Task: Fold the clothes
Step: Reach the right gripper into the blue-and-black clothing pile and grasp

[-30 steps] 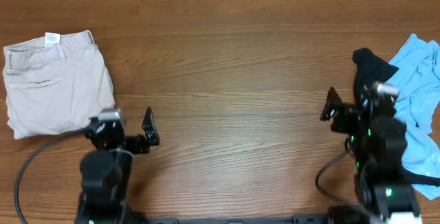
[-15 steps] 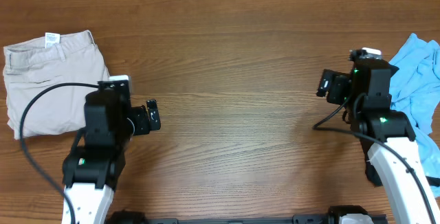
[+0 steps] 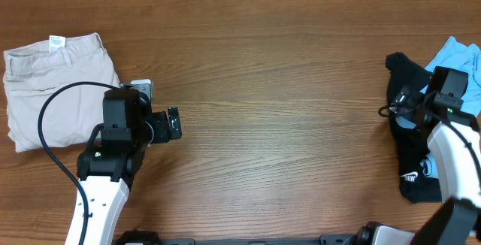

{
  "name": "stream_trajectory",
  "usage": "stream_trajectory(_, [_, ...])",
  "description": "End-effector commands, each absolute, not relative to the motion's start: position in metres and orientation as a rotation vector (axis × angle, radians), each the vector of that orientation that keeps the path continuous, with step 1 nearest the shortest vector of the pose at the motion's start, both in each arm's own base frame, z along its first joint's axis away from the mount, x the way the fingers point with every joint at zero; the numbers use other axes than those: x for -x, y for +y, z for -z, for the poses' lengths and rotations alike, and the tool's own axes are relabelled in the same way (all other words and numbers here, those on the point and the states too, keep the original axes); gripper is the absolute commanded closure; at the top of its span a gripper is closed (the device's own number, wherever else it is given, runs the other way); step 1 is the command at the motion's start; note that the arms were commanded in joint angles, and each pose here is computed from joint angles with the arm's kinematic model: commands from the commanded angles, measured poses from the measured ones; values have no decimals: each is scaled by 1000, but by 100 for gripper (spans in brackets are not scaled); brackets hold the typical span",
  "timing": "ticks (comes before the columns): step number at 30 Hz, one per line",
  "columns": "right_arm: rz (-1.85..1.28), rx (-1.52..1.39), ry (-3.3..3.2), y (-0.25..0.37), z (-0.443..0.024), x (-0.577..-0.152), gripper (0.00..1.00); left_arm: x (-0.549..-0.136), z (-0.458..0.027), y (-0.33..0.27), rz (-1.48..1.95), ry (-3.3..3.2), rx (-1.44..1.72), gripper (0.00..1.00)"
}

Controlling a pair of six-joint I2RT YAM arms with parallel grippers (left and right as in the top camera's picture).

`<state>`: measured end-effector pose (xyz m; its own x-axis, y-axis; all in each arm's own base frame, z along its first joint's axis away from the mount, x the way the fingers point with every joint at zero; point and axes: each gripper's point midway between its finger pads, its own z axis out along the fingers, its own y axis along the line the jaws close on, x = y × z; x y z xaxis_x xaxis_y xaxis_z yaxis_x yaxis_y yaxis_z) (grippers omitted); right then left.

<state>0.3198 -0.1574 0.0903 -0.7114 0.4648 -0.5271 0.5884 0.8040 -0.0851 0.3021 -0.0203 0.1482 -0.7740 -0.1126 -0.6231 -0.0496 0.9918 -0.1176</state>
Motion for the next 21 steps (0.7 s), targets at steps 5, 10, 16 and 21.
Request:
stream_trajectory(5, [383, -798, 2527, -166, -80, -324, 10, -305, -154, -21, 137, 2442, 94, 0])
stream_trajectory(10, [387, -806, 2545, -165, -78, -319, 45, -306, -154, -21, 136, 2441, 94, 0])
stream_trajectory(16, [432, -864, 2505, -172, -87, -317, 96, -308, -156, -21, 137, 2428, 93, 0])
stream_trajectory(21, [430, -856, 2413, -176, -132, -326, 96, -312, -160, -22, 139, 2408, 92, 0])
